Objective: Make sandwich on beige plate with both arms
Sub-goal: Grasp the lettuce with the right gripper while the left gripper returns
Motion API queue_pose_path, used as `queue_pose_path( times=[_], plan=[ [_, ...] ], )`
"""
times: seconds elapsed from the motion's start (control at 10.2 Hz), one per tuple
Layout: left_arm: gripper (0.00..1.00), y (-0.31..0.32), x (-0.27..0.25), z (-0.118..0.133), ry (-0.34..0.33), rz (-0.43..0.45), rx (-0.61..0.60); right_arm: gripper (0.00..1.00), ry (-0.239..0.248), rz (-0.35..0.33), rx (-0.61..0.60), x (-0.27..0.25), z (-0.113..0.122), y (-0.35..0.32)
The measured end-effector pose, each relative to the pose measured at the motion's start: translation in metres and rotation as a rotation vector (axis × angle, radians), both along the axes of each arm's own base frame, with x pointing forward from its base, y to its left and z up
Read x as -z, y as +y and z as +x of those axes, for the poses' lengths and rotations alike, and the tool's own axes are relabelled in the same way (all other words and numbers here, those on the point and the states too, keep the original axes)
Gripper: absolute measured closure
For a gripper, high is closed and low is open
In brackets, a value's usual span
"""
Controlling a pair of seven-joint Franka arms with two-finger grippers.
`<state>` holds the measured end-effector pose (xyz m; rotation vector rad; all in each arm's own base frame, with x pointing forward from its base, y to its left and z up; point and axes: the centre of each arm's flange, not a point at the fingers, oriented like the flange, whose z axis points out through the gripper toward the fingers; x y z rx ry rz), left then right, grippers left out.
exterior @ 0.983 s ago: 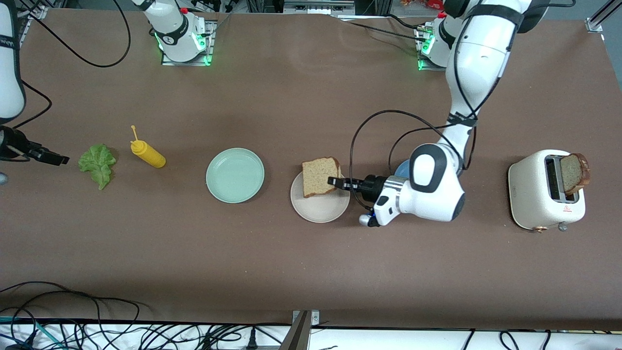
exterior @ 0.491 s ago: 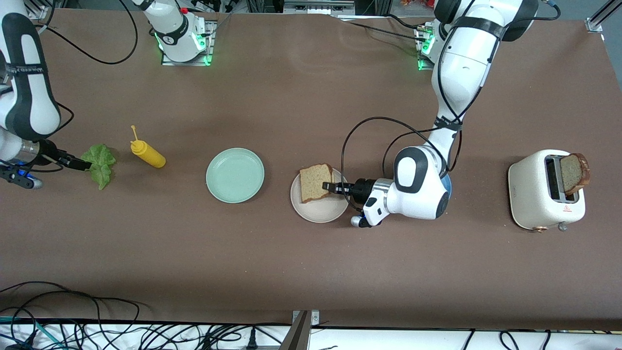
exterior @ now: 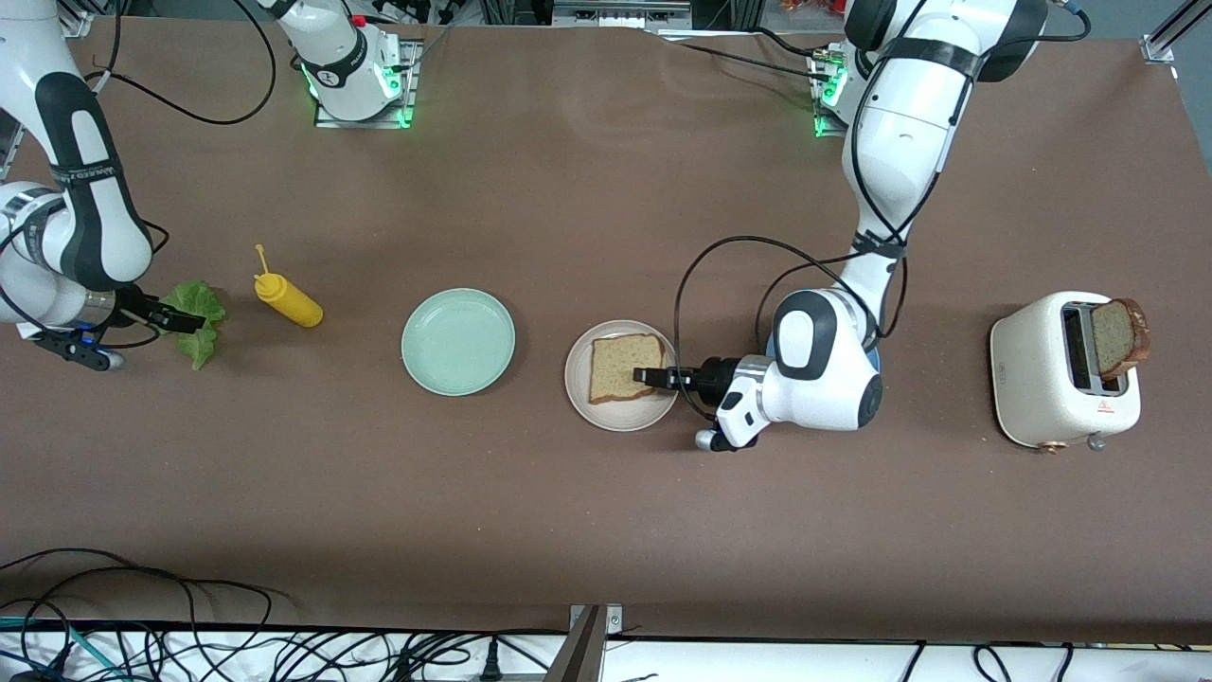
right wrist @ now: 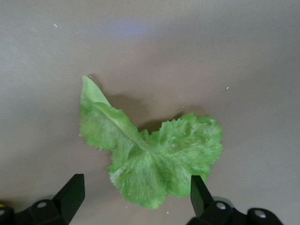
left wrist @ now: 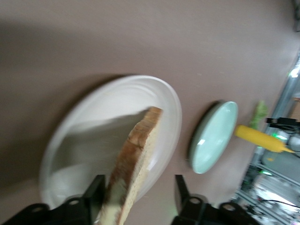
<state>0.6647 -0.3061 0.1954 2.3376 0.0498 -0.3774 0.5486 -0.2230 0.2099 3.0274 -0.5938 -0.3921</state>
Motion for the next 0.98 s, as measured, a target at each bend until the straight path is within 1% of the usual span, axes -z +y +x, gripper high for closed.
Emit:
queue_pose_path(
  times=[0.1, 0.2, 0.29, 0.49, 0.59, 0.69, 0.79, 0.98],
  plan=[
    [0.11, 0.012, -0.004, 0.004, -0.025, 0.059, 0.041, 0.0, -0.002, 0.0, -0.006, 0.007, -0.001, -0.004],
    [0.0, 0.027, -0.013, 0.009, -0.028, 0.112, 0.078, 0.0, -0.005, -0.001, -0.01, 0.015, -0.003, -0.007],
    [0.0, 0.05, -0.026, 0.014, -0.017, 0.162, 0.1, 0.0, -0.002, -0.001, -0.012, 0.022, -0.004, -0.008],
    [0.0, 0.116, -0.059, 0.025, -0.004, 0.284, 0.155, 0.02, 0.003, 0.001, -0.016, 0.029, -0.005, -0.009],
    [0.0, 0.152, -0.088, 0.028, -0.015, 0.374, 0.192, 0.15, 0.007, 0.002, -0.016, 0.031, -0.006, -0.01],
    [0.0, 0.182, -0.121, 0.026, -0.025, 0.472, 0.232, 0.35, 0.011, 0.004, -0.019, 0.034, -0.007, -0.01],
    [0.0, 0.204, -0.15, 0.021, -0.023, 0.552, 0.26, 0.49, 0.012, 0.009, -0.031, 0.034, -0.007, -0.009],
    [0.0, 0.246, -0.183, 0.013, 0.003, 0.65, 0.269, 0.76, 0.009, 0.017, -0.052, 0.033, -0.005, -0.006]
  ],
)
